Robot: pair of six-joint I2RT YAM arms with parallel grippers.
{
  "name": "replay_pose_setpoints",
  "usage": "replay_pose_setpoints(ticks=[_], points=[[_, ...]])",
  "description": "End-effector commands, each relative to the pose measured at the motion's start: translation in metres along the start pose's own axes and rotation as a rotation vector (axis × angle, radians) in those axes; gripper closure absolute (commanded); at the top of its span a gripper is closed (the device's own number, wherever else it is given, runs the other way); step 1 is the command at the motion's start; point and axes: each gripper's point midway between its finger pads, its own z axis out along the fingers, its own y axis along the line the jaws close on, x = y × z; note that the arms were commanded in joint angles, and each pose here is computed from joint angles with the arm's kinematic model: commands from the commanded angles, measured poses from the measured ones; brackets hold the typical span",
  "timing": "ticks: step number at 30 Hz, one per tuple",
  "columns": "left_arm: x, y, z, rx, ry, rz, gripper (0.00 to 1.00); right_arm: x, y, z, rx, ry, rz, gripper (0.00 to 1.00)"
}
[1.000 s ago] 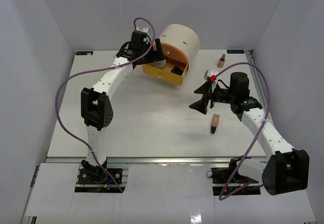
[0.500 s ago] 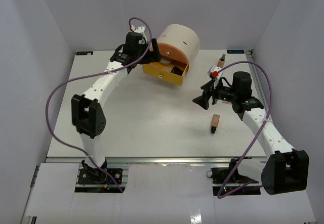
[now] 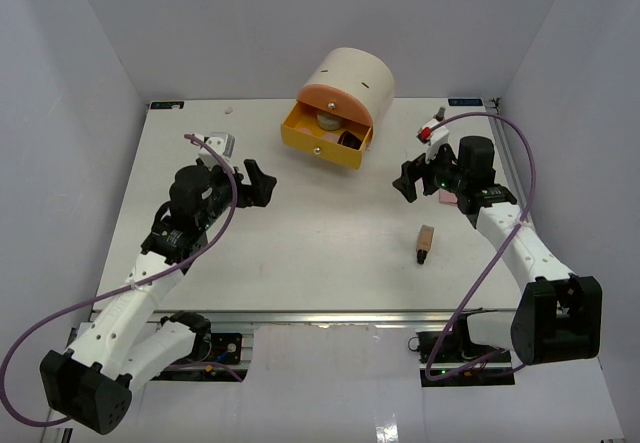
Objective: Organize the makeup
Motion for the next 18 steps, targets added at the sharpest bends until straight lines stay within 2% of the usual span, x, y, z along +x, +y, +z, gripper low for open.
replay_pose_setpoints(ticks=[1,3,4,7,9,15,18], points=[[0.019,0.002,-0.001,0.024,0.029,0.030,0.02,-0.018,0.000,-0.004,-0.058,-0.020,-0.122,0.07],[0.017,0.000,-0.003,0.034,0.019,0.031,0.02,-0.007,-0.020,0.000,0.031,0.028,-0.041,0.08],[0.018,-0.001,-0.006,0.040,0.009,0.027,0.02,0.002,-0.054,-0.004,0.184,0.073,0.029,0.13],[0.024,-0.002,-0.007,0.057,0.015,0.018,0.02,0.028,-0.098,-0.003,0.359,0.172,0.182,0.02],[0.023,-0.005,-0.008,0.068,0.017,0.016,0.02,0.054,-0.104,0.000,0.382,0.266,0.241,0.10],[0.019,-0.007,-0.012,0.078,0.002,0.013,0.02,0.097,-0.146,-0.005,0.673,0.411,0.371,0.10],[0.018,-0.008,-0.012,0.081,-0.002,0.013,0.02,0.116,-0.155,-0.001,0.729,0.476,0.421,0.10]])
